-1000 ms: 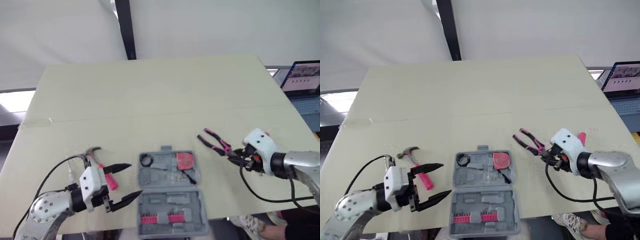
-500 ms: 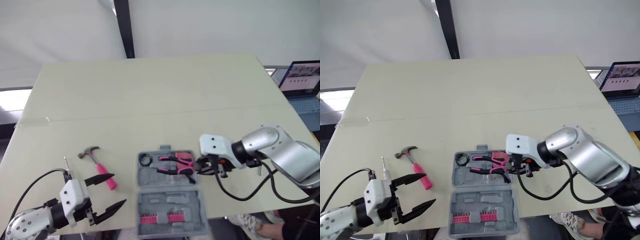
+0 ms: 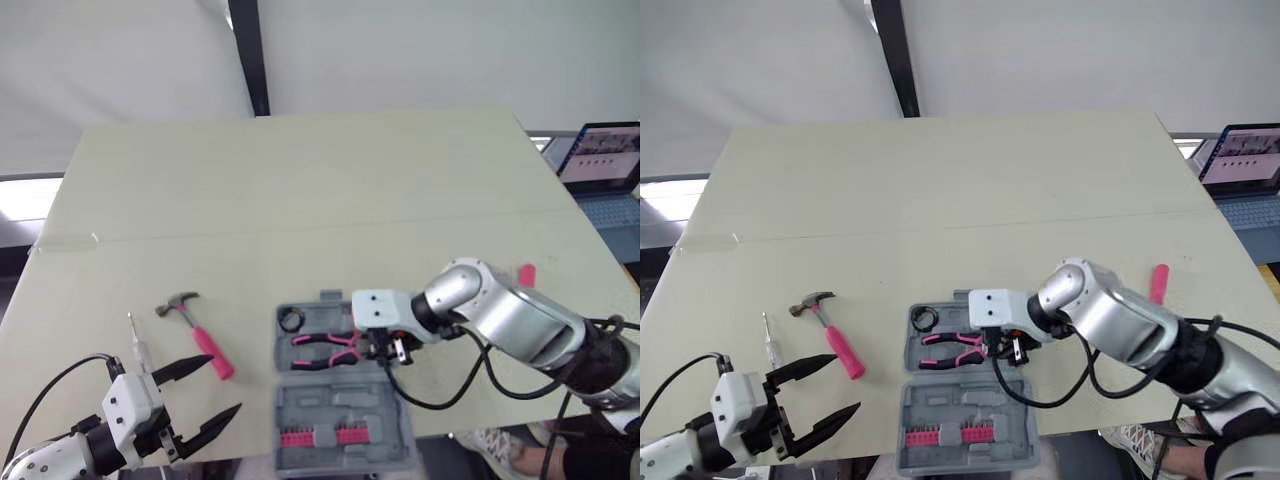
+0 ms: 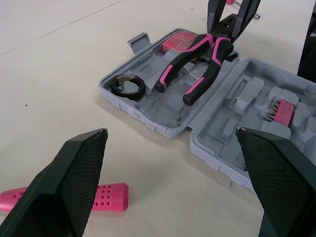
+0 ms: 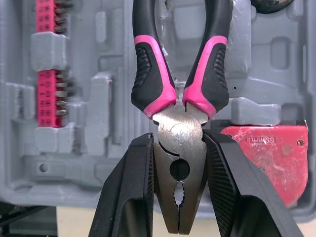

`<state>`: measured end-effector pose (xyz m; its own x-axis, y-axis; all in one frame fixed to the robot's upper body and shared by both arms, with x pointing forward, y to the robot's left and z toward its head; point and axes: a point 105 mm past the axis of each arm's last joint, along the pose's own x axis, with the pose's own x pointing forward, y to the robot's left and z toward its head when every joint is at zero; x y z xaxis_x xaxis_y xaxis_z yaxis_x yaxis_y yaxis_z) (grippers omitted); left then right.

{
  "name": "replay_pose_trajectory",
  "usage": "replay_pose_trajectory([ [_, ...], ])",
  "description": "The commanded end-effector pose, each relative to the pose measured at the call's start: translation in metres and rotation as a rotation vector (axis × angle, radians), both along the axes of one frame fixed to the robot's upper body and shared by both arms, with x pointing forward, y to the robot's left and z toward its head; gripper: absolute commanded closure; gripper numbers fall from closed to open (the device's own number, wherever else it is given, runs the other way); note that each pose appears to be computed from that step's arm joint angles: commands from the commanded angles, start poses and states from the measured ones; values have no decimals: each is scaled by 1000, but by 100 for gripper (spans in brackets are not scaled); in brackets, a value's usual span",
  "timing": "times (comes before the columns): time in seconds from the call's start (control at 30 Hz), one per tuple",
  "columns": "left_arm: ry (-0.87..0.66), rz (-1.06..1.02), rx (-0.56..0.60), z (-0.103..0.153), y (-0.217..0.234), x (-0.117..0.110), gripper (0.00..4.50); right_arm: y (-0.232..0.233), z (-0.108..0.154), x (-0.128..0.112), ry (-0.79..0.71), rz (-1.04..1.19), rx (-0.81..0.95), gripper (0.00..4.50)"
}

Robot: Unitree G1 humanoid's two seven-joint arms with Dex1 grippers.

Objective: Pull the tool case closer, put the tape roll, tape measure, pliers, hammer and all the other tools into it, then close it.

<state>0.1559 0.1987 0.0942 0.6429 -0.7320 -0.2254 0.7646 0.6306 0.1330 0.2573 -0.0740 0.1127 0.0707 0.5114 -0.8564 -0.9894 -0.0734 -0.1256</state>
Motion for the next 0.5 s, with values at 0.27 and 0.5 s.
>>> replay_pose_trajectory([
  [0.27, -17, -15, 12, 2, -4, 0, 0, 20, -2, 8, -35, 51, 14, 354],
  [0.5, -25, -10, 16, 3, -5, 1, 0, 23, -7, 10, -33, 56, 9, 354],
])
